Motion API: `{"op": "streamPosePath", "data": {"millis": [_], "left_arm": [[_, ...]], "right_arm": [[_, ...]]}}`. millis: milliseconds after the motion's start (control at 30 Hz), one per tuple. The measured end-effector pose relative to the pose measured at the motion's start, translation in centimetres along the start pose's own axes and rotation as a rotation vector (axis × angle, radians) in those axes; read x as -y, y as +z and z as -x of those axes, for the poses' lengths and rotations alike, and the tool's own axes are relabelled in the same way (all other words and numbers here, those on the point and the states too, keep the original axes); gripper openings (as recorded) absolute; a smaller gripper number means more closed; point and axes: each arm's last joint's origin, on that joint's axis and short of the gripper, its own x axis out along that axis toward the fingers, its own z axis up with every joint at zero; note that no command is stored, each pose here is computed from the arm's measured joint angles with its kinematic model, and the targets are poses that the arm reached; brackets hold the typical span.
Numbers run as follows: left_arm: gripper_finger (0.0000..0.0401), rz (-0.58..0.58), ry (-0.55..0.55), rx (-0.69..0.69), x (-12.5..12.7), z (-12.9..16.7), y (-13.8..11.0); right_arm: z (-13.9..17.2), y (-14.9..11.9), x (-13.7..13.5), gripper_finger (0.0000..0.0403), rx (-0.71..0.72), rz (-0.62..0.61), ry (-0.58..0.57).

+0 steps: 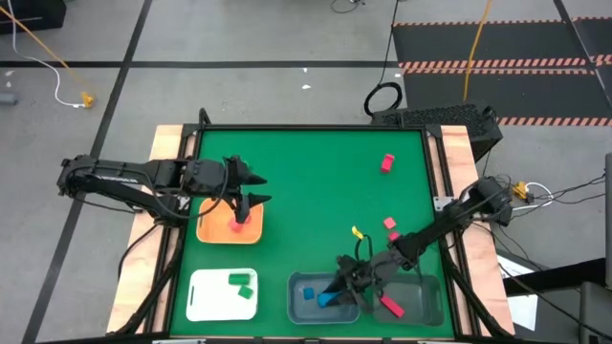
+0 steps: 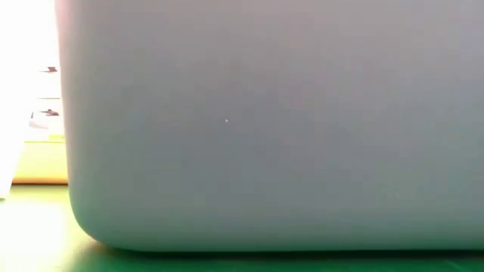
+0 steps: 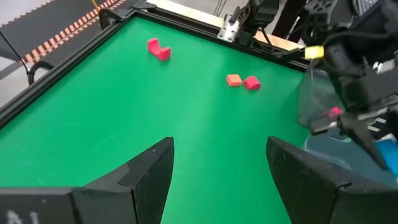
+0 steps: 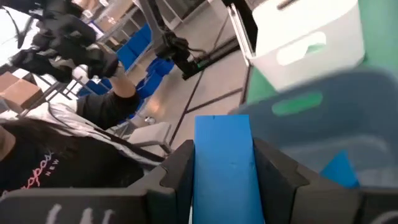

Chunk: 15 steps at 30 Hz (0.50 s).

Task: Sort & place blocks by color
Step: Put the blue block into the blue bin

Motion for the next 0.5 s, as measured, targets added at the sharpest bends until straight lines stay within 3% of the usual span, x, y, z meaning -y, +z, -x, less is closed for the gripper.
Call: {"op": "streamPosePath", "data": {"millis": [167,500], "left_arm": [[0.0255,-0.005,-0.019,-0.005,0.4,0.1,-0.1],[0.0255,-0.032,-0.049,-0.012,1.1,0.2,-0.4]], "right_arm": [[-1.2,-1.3,0.4,0.0117,-0.001,-0.036,0.026],[-1.3,-1.3,0.4,0.0125,0.015,-0.036,0.042]]}}
